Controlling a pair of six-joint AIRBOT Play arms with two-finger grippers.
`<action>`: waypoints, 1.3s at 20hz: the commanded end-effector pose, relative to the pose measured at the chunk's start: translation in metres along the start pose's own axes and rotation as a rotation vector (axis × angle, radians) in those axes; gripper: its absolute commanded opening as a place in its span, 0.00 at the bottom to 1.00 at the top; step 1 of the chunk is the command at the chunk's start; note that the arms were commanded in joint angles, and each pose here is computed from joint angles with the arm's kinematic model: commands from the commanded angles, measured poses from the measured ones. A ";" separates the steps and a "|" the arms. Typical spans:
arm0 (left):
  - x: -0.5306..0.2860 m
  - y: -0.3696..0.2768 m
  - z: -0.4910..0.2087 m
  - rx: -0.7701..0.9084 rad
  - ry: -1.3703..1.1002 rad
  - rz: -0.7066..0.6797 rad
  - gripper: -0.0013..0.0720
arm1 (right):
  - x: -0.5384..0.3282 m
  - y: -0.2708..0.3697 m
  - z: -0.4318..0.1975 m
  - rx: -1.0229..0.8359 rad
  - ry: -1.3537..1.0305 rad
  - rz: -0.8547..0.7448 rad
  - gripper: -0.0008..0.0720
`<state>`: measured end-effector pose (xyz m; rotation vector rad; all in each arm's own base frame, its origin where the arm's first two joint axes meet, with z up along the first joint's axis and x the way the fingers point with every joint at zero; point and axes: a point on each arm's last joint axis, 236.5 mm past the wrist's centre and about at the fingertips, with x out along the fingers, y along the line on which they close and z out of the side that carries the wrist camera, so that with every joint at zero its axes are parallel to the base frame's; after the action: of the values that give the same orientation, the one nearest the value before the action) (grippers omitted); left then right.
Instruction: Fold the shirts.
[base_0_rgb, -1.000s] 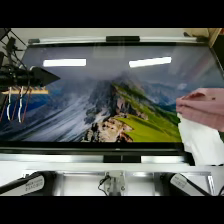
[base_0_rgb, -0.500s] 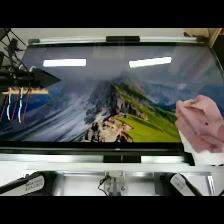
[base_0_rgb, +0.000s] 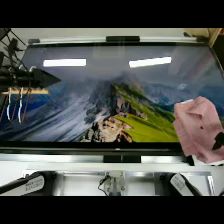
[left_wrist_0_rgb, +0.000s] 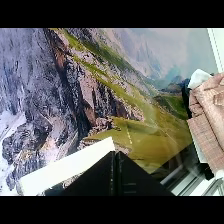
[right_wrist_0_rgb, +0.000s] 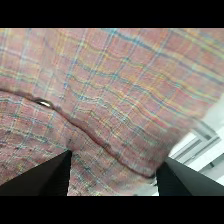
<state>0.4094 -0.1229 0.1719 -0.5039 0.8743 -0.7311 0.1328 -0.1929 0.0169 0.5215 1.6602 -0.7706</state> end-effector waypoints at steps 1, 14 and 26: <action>-0.007 0.010 0.007 0.011 0.005 0.082 0.05 | -0.050 0.010 0.037 -0.081 -0.184 0.071 0.87; -0.006 0.067 -0.056 0.132 0.583 0.790 0.41 | -0.185 0.344 -0.026 -0.796 -0.412 0.416 0.83; 0.078 0.076 -0.078 0.012 0.370 0.636 1.00 | -0.133 0.388 -0.068 -0.888 -0.185 0.417 0.83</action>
<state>0.3948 -0.1180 0.0484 0.0146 1.3487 -0.2017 0.3914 0.1249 0.0752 0.1332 1.4521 0.2288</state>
